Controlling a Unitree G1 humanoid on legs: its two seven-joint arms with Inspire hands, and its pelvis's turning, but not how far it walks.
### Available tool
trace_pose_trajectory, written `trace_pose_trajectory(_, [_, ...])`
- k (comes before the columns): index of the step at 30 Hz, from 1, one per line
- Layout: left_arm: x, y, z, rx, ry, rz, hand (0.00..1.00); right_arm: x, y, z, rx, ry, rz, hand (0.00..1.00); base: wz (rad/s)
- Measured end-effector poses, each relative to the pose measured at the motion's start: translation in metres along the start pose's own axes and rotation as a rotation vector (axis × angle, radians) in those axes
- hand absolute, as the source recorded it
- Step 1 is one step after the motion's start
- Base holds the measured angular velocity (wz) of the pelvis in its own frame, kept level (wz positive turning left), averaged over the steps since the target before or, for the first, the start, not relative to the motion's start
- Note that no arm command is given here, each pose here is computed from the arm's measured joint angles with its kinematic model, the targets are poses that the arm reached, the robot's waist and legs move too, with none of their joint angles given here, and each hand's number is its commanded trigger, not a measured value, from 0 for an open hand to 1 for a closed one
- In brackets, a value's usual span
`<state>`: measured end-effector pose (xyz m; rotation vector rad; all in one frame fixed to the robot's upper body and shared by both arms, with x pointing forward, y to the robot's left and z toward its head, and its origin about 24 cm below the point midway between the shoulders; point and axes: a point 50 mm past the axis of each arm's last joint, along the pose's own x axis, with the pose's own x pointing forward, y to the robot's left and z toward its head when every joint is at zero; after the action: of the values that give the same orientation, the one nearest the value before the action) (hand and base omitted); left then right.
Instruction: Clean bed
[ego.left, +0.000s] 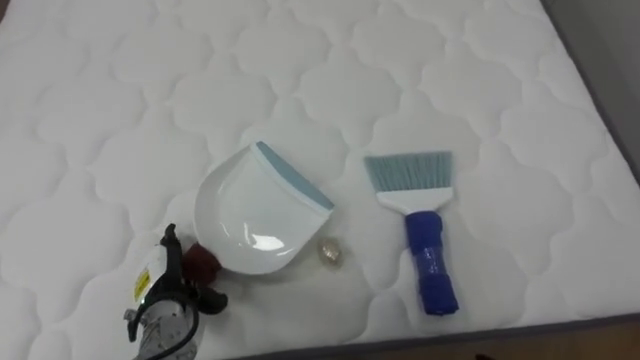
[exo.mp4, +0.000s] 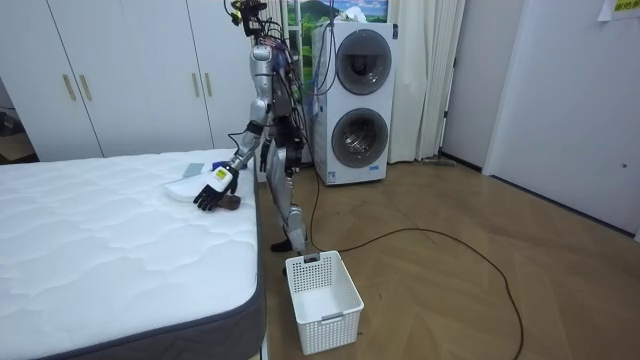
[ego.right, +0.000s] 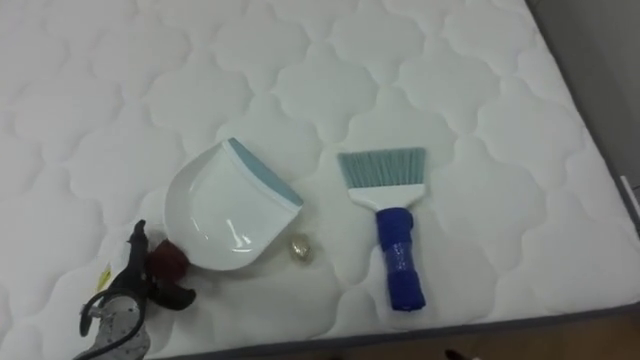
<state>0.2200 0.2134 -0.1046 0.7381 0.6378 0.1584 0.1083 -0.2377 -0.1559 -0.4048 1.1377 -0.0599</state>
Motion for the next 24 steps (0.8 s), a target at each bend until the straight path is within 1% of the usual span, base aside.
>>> trace_pose_trajectory(2, [0.002,0.001,0.004,0.005,-0.009,-0.012,0.00,0.001,0.000,0.007,-0.013,-0.018,0.002,0.00,-0.02])
trace_pose_trajectory(3, [0.003,0.001,0.005,0.004,-0.013,-0.014,0.24,0.001,0.000,0.008,-0.014,-0.022,0.002,0.00,-0.04])
trace_pose_trajectory(4, [0.003,0.001,0.007,0.004,-0.018,-0.016,0.75,0.002,0.000,0.011,-0.015,-0.032,0.002,0.00,0.00])
trace_pose_trajectory(5, [0.004,0.002,0.008,0.004,-0.019,-0.021,1.00,0.002,0.000,0.013,-0.018,-0.038,0.001,0.00,0.00])
trace_pose_trajectory(12, [0.005,0.003,0.008,0.005,-0.020,-0.022,1.00,0.003,-0.001,0.017,-0.016,-0.052,-0.001,0.00,0.00])
trace_pose_trajectory(16, [0.009,0.013,0.011,0.013,-0.029,0.010,1.00,0.002,-0.001,0.013,-0.019,-0.038,0.000,0.00,0.01])
trace_pose_trajectory(24, [0.006,0.005,0.004,0.023,0.014,-0.018,1.00,0.001,0.002,0.005,-0.033,-0.017,0.010,0.00,-0.01])
